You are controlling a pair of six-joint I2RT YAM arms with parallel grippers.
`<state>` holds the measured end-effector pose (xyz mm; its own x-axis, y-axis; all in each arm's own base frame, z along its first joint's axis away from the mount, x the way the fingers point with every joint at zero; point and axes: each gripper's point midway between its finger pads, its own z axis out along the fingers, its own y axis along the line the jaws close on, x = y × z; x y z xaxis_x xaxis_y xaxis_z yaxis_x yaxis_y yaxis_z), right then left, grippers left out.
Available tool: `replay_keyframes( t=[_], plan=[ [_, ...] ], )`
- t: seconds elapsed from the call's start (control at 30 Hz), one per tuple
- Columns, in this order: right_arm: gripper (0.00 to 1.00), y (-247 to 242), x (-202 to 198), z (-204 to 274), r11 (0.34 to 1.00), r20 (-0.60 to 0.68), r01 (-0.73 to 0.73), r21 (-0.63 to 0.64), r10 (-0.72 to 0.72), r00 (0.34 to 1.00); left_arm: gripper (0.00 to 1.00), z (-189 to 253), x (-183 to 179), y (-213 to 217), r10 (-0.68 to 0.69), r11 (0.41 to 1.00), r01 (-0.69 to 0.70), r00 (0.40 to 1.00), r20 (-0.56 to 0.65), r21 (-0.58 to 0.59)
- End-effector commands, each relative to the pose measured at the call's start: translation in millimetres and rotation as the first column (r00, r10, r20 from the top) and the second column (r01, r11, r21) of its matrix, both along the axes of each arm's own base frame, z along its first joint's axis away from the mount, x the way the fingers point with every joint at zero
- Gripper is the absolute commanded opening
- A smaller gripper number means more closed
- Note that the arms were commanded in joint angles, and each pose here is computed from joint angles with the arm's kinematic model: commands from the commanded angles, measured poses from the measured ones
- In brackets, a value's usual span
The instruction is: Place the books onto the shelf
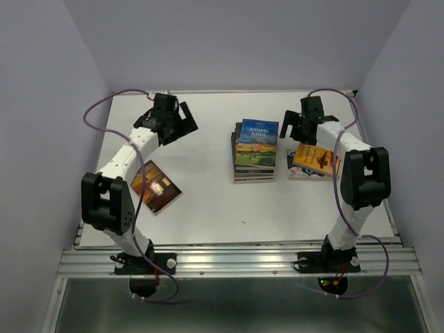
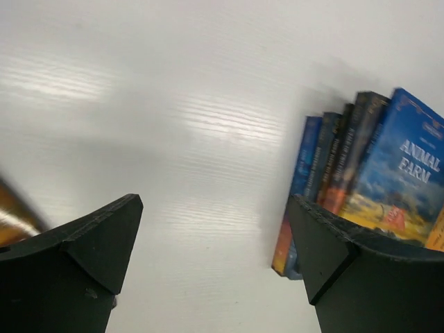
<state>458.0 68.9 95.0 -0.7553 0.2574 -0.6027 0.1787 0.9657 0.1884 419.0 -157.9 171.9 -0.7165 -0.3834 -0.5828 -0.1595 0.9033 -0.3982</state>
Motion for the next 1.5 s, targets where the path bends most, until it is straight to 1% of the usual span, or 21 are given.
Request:
replay_keyframes(
  t=[0.0, 0.1, 0.13, 0.17, 0.2, 0.33, 0.47, 0.5, 0.8, 0.97, 1.13, 1.27, 1.33, 1.47],
  plan=[
    [1.0, 0, 20, 16, 1.0, 0.043, -0.027, -0.007, 0.027, 0.999, 0.99, -6, -18, 60, 0.204, 0.979, -0.204, 0.979, 0.005, 0.01],
    [1.0, 2, 24, 8, 0.999, 0.031, -0.052, -0.01, 0.052, 0.998, 0.99, -16, -34, 87, 0.302, 0.953, -0.302, 0.953, -0.015, 0.004],
    [1.0, 4, 25, 8, 0.998, 0.032, -0.066, -0.008, 0.066, 0.997, 0.99, -20, -45, 103, 0.35, 0.937, -0.35, 0.936, -0.019, 0.007],
    [1.0, 5, 28, 10, 0.997, 0.039, -0.073, -0.007, 0.073, 0.997, 0.99, -21, -50, 110, 0.38, 0.925, -0.38, 0.925, -0.022, -0.005],
    [1.0, 11, 28, 8, 0.995, 0.032, -0.094, 0.017, 0.093, 0.995, 0.99, -25, -60, 125, 0.425, 0.905, -0.426, 0.905, -0.027, -0.006],
    [1.0, 14, 36, 6, 0.994, 0.034, -0.105, 0.028, 0.104, 0.994, 0.99, -35, -81, 149, 0.512, 0.858, -0.513, 0.858, -0.054, -0.01],
    [1.0, 18, 42, 8, 0.992, 0.044, -0.124, 0.038, 0.122, 0.991, 0.99, -43, -94, 154, 0.53, 0.847, -0.532, 0.845, -0.076, -0.011],
    [1.0, 19, 42, 8, 0.991, 0.045, -0.129, 0.041, 0.127, 0.991, 0.99, -46, -98, 160, 0.547, 0.835, -0.55, 0.833, -0.085, -0.006],
    [1.0, 28, 48, 7, 0.981, 0.052, -0.186, 0.062, 0.183, 0.982, 0.99, -54, -110, 166, 0.579, 0.812, -0.583, 0.808, -0.108, -0.009],
    [1.0, 34, 52, 8, 0.977, 0.061, -0.208, 0.054, 0.204, 0.977, 0.99, -57, -122, 177, 0.62, 0.781, -0.625, 0.775, -0.12, 0.003],
    [1.0, 25, 56, 12, 0.985, 0.07, -0.171, 0.013, 0.17, 0.983, 0.99, -63, -133, 185, 0.647, 0.758, -0.653, 0.751, -0.133, 0.002],
    [1.0, 32, 60, 13, 0.98, 0.077, -0.201, 0.01, 0.199, 0.977, 0.99, -68, -139, 190, 0.659, 0.745, -0.667, 0.738, -0.144, -0.004],
    [1.0, 31, 61, 13, 0.98, 0.077, -0.197, 0.006, 0.196, 0.978, 0.99, -72, -141, 189, 0.653, 0.749, -0.663, 0.741, -0.153, -0.014],
    [1.0, 20, 63, 19, 0.99, 0.085, -0.14, -0.033, 0.142, 0.986, 0.99, -81, -146, 191, 0.662, 0.737, -0.675, 0.727, -0.183, -0.014]
  ],
)
